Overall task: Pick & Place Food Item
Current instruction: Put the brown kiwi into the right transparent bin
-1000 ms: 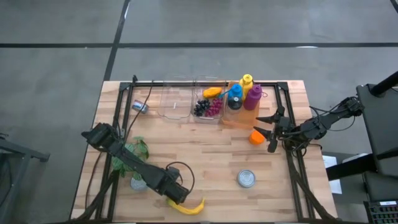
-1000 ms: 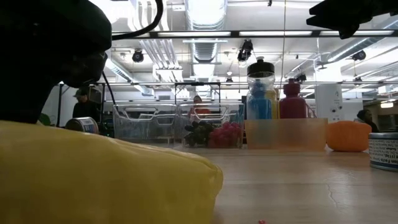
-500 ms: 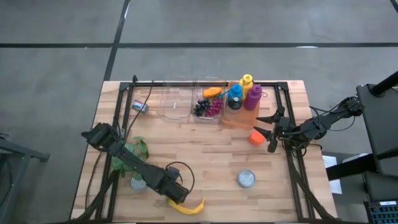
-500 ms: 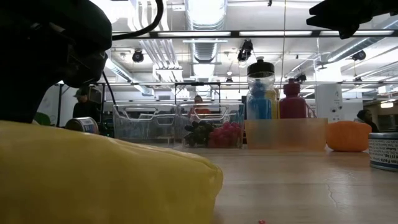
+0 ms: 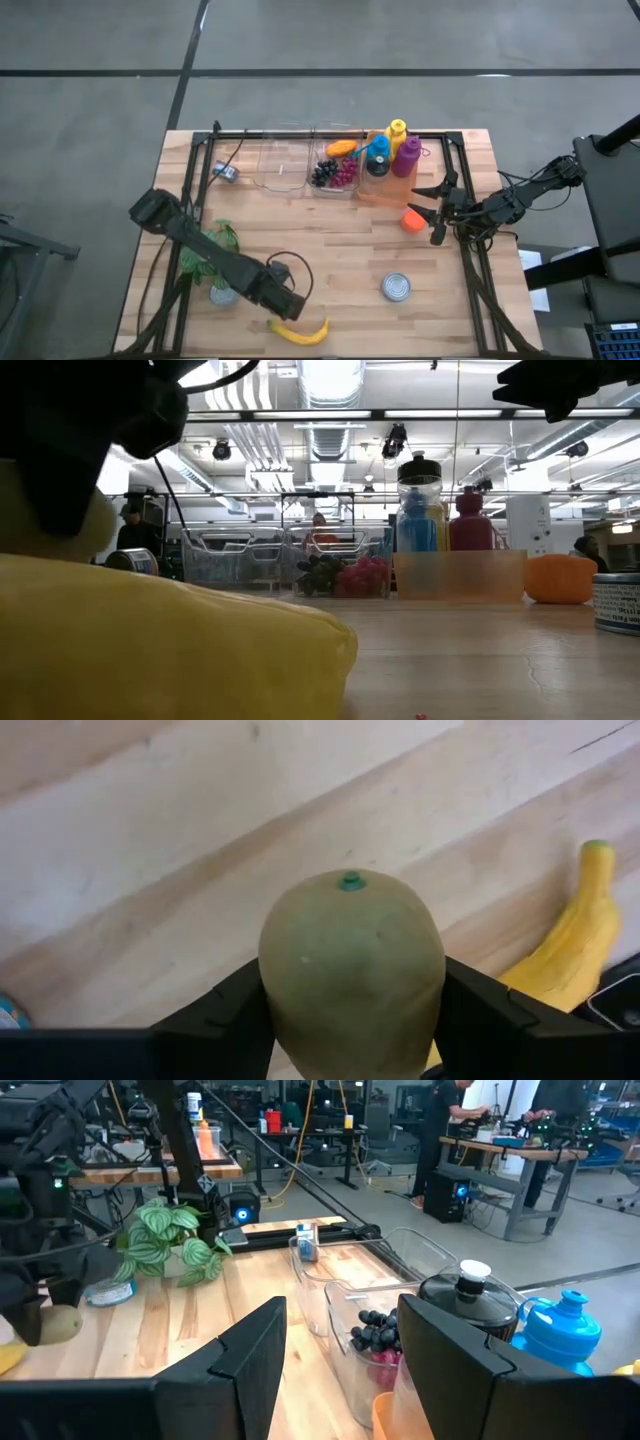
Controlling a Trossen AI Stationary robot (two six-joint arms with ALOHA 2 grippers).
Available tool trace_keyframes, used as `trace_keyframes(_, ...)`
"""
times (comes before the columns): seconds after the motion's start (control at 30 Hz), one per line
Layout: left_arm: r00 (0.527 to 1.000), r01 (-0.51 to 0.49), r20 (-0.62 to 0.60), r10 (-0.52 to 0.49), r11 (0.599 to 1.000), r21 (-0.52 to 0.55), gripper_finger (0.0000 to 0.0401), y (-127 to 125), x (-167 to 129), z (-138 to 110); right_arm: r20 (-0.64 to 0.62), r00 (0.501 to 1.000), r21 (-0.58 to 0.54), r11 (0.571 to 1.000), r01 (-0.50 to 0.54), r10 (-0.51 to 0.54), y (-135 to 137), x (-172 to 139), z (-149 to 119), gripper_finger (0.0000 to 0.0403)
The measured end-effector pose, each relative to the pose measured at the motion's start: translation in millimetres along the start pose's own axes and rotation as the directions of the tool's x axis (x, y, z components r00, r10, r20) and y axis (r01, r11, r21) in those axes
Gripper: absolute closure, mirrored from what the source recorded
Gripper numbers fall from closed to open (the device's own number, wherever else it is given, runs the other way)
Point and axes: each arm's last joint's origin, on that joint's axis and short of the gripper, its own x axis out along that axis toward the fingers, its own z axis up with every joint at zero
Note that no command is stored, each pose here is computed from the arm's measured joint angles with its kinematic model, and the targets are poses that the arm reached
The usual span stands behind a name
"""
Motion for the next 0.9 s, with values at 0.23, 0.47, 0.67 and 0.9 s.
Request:
trace_keyframes(0.23, 0.996, 0.046, 0.069, -0.049, 0.998, 0.043, 0.0183, -3, -16, 26, 0.000, 1.000, 0.000, 1.000, 0.000, 0.000, 0, 0, 0, 0.0213)
trace_keyframes(0.47, 0.982, 0.061, 0.172, -0.083, 0.989, 0.132, 0.0183, -4, -29, 60, 0.000, 1.000, 0.001, 1.000, 0.000, 0.000, 0, 0, 0, 0.0213)
trace_keyframes(0.67, 0.962, 0.071, 0.250, -0.114, 0.982, 0.172, 0.0183, -3, -48, 100, 0.000, 1.000, 0.000, 1.000, 0.000, 0.000, 0, 0, 0, 0.0213)
trace_keyframes(0.9, 0.919, 0.063, 0.373, -0.127, 0.982, 0.179, 0.0183, -1, -77, 156, 0.000, 1.000, 0.001, 1.000, 0.000, 0.000, 0, 0, 0, 0.0213)
